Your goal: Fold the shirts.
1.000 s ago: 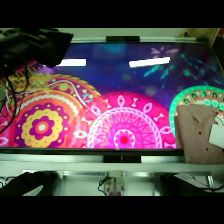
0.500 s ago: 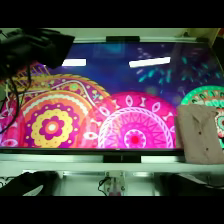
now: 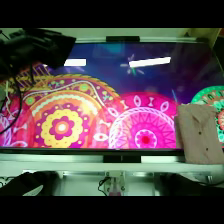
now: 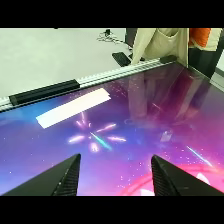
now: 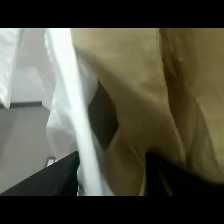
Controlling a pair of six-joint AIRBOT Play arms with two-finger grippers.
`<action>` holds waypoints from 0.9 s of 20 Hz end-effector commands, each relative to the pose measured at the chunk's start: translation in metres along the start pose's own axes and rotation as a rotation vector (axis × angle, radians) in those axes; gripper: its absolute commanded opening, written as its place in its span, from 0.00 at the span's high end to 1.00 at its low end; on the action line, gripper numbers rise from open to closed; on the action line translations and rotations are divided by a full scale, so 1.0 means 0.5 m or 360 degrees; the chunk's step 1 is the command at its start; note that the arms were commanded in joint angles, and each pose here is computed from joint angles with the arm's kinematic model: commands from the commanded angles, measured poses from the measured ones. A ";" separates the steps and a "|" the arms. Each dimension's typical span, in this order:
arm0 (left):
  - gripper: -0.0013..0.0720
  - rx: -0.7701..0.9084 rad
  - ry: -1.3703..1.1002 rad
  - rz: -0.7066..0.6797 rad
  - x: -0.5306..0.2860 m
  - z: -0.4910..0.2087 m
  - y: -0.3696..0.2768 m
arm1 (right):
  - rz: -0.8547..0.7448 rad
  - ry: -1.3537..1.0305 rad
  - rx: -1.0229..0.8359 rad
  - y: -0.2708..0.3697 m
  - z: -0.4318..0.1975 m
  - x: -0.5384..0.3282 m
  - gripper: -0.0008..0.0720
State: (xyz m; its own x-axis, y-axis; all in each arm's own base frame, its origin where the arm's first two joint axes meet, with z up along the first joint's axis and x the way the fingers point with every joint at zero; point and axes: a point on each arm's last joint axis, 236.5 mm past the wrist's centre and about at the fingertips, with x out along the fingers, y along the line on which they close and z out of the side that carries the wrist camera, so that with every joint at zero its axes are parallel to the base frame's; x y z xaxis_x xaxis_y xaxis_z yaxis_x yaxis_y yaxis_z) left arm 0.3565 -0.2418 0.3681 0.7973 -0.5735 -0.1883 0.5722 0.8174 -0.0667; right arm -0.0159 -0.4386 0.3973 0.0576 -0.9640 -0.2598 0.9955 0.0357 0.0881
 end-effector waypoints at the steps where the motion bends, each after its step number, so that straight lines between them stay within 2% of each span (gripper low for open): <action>1: 0.24 0.0022 0.0038 0.0019 0.018 -0.016 0.007 | -0.0066 0.0332 -0.0045 -0.011 -0.090 -0.069 0.14; 2: 0.24 0.0022 0.0062 0.0020 0.028 -0.026 0.008 | -0.0077 0.0406 -0.0044 -0.011 -0.110 -0.090 0.11; 6: 0.24 0.0015 0.0176 0.0022 0.069 -0.074 0.013 | -0.0056 0.0663 -0.0014 0.007 -0.179 -0.166 0.11; 9: 0.24 0.0010 0.0331 0.0024 0.093 -0.131 0.016 | 0.0024 0.1092 -0.0020 0.041 -0.293 -0.226 0.11; 10: 0.24 0.0010 0.0403 0.0024 0.095 -0.155 0.016 | 0.0070 0.1241 -0.0046 0.058 -0.333 -0.244 0.11; 14: 0.24 0.0007 0.0706 0.0022 0.071 -0.242 0.016 | 0.0307 0.1365 -0.0213 0.155 -0.407 -0.280 0.12; 16: 0.24 0.0023 0.0853 0.0044 0.050 -0.280 0.023 | 0.0464 0.1512 -0.0367 0.211 -0.484 -0.301 0.12; 18: 0.24 0.0039 0.1054 0.0170 0.016 -0.330 0.060 | 0.0692 0.1698 -0.0589 0.282 -0.581 -0.338 0.12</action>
State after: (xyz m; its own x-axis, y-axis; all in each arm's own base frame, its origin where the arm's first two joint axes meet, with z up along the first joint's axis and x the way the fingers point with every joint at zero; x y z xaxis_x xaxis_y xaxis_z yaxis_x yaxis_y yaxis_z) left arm 0.3640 -0.2420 0.2364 0.6401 -0.4553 -0.6189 0.5548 0.8311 -0.0375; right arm 0.0996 -0.2384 0.2174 0.2456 -0.3349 -0.9097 0.9213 0.3724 0.1117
